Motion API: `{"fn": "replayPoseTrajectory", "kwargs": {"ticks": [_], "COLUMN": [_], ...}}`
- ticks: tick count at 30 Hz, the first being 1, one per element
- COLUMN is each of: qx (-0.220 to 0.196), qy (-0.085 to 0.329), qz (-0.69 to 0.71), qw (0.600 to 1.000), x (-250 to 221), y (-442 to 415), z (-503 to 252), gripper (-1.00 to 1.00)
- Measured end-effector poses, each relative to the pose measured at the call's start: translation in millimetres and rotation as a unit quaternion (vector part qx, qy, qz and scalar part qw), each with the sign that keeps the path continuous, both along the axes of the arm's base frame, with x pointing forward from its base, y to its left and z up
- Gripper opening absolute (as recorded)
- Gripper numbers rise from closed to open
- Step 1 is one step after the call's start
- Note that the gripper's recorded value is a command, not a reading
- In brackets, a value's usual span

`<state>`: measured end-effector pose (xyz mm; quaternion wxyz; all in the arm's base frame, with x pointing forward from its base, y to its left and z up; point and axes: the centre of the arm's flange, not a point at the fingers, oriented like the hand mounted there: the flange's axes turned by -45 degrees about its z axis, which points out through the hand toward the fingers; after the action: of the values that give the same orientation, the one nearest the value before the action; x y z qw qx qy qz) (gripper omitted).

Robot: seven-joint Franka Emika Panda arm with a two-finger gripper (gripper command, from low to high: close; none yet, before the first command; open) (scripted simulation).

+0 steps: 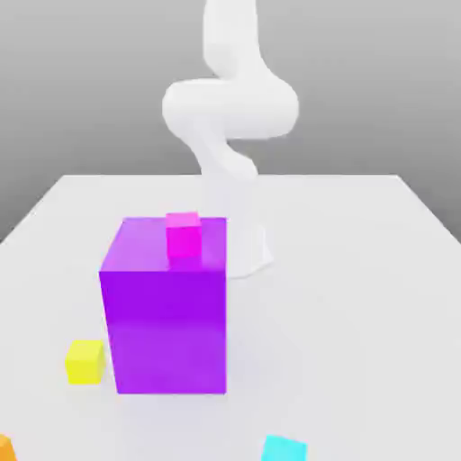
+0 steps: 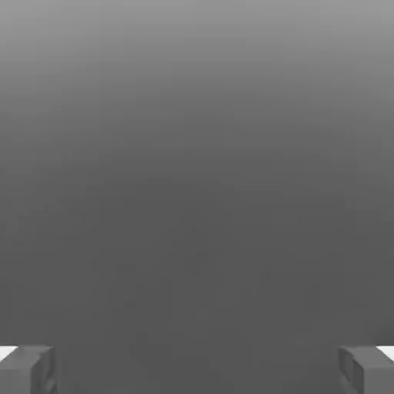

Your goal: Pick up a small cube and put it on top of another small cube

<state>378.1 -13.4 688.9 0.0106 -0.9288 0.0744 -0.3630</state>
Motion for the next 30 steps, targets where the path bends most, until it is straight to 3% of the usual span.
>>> {"fn": "replayPoseTrajectory", "kwargs": {"ticks": [7, 15, 23, 30], "qx": [0.091, 0.181, 0.252, 0.294], "qy": [0.069, 0.129, 0.170, 0.192], "qz": [-0.175, -0.373, -0.562, -0.702], "qw": [0.978, 0.901, 0.769, 0.619], "x": [79.3, 139.2, 159.8, 148.1], "y": [-52.1, -126.8, -210.9, -269.2], "z": [-76.3, -185.1, -313.7, -436.7], "gripper": [0.00, 0.00, 0.00, 0.00]}}
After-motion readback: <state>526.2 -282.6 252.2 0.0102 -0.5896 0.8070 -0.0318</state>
